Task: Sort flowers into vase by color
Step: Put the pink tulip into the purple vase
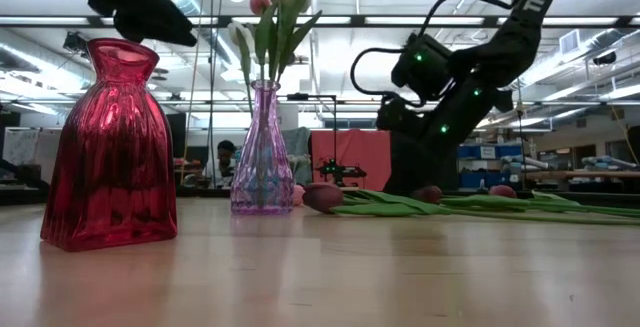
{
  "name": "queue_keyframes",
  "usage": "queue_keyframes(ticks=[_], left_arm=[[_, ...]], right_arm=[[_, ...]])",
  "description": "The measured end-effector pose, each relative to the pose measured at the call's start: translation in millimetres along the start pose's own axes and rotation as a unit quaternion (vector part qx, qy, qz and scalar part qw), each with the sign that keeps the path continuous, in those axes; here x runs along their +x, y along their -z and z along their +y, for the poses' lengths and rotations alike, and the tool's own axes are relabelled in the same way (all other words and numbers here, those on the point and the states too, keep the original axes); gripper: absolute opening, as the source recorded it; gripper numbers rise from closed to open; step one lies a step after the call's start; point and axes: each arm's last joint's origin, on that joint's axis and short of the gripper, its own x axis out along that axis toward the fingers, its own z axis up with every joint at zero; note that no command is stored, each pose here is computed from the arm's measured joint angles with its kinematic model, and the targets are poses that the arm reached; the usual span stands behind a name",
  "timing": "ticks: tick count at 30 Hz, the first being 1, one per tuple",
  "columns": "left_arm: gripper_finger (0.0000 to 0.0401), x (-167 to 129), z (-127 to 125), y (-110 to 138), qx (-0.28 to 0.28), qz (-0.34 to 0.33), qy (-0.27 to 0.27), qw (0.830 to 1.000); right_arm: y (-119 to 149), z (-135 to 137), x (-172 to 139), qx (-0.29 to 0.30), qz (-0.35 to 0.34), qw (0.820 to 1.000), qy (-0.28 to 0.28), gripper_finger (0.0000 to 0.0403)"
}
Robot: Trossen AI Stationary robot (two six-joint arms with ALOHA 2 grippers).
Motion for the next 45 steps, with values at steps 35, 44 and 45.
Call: queue_keyframes(ticks=[35,44,45], left_arm=[[0.0202,70.2,-37.8,-73.9,-0.061,-0.302,0.072,0.949],[0.0202,85.7,-36.9,-89.9,-0.062,-0.309,0.068,0.947],[0.0202,85.8,-37.2,-91.4,-0.061,-0.310,0.072,0.946]], right_arm=[[-79.4,14.1,-212.2,-0.017,-0.432,0.901,0.033,0.0008],[-79.8,33.5,-218.0,-0.059,-0.459,0.884,-0.071,0.0009],[-79.4,37.1,-219.4,-0.067,-0.463,0.879,-0.090,0.0009]])
